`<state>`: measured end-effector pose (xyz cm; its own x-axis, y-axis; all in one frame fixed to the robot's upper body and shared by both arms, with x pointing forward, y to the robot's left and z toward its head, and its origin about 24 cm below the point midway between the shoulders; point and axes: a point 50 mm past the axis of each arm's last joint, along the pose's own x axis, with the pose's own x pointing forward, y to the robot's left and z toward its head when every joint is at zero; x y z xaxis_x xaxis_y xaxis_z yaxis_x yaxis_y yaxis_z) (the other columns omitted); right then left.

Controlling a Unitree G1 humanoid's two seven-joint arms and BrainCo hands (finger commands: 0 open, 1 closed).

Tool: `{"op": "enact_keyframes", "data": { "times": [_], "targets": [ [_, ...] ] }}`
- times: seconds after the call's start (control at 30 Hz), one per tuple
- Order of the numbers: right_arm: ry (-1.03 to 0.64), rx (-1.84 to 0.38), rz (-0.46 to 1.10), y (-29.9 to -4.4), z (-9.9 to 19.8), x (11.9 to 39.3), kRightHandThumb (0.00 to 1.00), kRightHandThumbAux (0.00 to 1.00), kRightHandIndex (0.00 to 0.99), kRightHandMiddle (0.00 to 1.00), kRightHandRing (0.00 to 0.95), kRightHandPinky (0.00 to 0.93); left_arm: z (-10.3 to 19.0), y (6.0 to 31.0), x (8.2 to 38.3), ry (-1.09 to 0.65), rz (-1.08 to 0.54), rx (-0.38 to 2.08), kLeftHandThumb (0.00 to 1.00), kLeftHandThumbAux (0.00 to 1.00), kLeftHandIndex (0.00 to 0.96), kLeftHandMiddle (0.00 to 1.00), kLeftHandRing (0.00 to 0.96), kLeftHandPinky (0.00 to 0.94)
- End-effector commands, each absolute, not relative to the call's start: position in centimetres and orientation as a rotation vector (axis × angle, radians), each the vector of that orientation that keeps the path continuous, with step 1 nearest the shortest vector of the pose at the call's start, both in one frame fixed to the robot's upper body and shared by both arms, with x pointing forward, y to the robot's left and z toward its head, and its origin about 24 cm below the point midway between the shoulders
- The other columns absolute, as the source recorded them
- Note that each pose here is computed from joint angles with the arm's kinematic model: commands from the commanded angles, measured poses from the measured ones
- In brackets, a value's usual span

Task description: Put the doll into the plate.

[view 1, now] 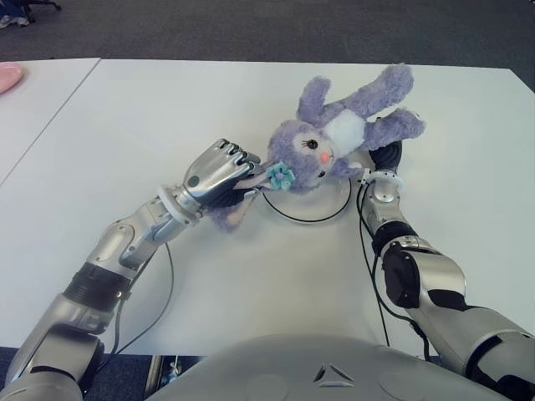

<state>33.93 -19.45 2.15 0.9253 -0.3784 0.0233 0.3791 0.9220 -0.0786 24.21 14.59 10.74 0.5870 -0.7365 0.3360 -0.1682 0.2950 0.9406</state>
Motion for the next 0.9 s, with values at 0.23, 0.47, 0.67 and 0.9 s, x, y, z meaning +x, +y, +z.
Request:
{"op": "enact_keyframes", "data": {
  "times": [0.23,0.47,0.67,0.9],
  "targets": [
    [0.453,-0.072,-0.388,-17.9,-8.2,25.8,0.764,0.883,0.283,0.172,0.269,0.350,9.4,14.1,23.8,-0.914,-0.507,1.194,0.690,0.767,0.805,0.882,0.875,0.885],
    [0.452,-0.069,-0.391,-17.9,-8.2,25.7,0.742,0.883,0.276,0.174,0.286,0.371,8.6,14.2,23.6,-0.846,-0.543,1.190,0.682,0.773,0.803,0.883,0.877,0.883],
    [0.453,-0.065,-0.391,-18.0,-8.2,25.7,0.746,0.878,0.252,0.173,0.286,0.366,8.0,14.2,23.5,-0.787,-0.559,1.177,0.672,0.776,0.797,0.882,0.876,0.879],
    [0.456,-0.060,-0.385,-18.1,-8.2,25.7,0.832,0.871,0.214,0.172,0.313,0.392,7.6,14.1,23.5,-0.755,-0.526,1.166,0.656,0.766,0.787,0.878,0.873,0.873]
  ]
}}
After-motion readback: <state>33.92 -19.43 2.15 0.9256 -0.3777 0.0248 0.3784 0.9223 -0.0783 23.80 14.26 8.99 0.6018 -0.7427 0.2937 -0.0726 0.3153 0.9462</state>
